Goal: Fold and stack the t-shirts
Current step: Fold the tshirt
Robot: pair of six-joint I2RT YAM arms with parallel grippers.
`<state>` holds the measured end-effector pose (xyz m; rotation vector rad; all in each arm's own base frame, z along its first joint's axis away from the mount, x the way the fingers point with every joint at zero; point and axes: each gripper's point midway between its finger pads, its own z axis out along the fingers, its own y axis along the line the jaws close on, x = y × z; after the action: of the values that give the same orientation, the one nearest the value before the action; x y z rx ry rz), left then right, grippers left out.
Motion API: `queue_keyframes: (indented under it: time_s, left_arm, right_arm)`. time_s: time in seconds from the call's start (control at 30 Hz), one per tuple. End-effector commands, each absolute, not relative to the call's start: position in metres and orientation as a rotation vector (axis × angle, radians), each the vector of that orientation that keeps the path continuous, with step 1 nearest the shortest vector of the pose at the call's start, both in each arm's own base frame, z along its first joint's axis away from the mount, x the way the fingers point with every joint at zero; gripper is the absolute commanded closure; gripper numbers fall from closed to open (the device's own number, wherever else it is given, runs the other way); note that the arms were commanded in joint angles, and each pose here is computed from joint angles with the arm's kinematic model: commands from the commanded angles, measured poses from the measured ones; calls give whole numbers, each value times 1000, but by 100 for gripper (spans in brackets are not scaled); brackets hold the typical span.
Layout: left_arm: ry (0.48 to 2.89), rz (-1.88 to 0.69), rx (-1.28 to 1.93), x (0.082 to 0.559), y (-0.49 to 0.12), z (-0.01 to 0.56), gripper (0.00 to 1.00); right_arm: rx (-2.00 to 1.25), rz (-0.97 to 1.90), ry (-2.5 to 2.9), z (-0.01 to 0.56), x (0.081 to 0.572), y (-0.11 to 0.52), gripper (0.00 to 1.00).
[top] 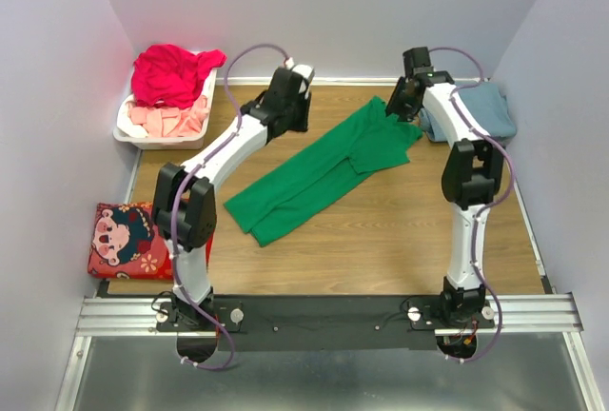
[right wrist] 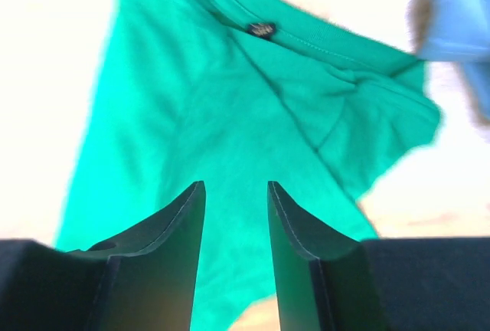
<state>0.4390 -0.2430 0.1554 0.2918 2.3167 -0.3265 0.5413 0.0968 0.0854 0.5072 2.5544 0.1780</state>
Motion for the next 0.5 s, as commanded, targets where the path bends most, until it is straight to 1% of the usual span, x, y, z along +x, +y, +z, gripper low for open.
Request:
queue_keyframes:
  time_s: [0.0, 0.03, 0.07, 0.1, 0.13, 0.17, 0.23, 0.27, 0.33, 0.4, 0.43, 0.47]
  left_arm:
    - [2193, -445, 451, 477, -294, 182, 65]
    - [2230, -452, 486, 478, -307, 161, 65]
    - [2192, -469, 491, 487, -317, 174, 65]
    - [2183, -475, 503, 491, -325, 174, 65]
    - [2206, -481, 524, 493, -333, 157, 65]
    - [2168, -501, 544, 495, -348, 169, 65]
    - [2171, -512, 581, 497, -363, 156, 65]
    - [2136, -528, 603, 496, -376, 165, 65]
    - [2124, -524, 625, 499, -389, 157, 65]
    - [2090, -536, 656, 496, -407, 161, 65]
    - [2098, -522, 667, 497, -411, 151, 64]
    - [2076, -517, 678, 497, -418, 157, 63]
  right_arm:
    - [500, 154, 2408, 156, 531, 87, 52]
    - [511, 134, 2403, 158, 526, 83, 52]
    - [521, 117, 2398, 160, 521, 79, 52]
    - [526, 105, 2397, 166, 510, 76, 52]
    - [542, 71, 2387, 167, 506, 69, 52]
    - [544, 56, 2386, 169, 499, 66, 52]
    - [554, 24, 2381, 174, 485, 59, 51]
    - [556, 21, 2383, 175, 479, 58, 50]
    - [558, 28, 2390, 177, 464, 58, 50]
    - [567, 39, 2395, 177, 455, 58, 49]
    - [569, 42, 2400, 176, 450, 57, 49]
    - [574, 44, 2407, 174, 442, 57, 49]
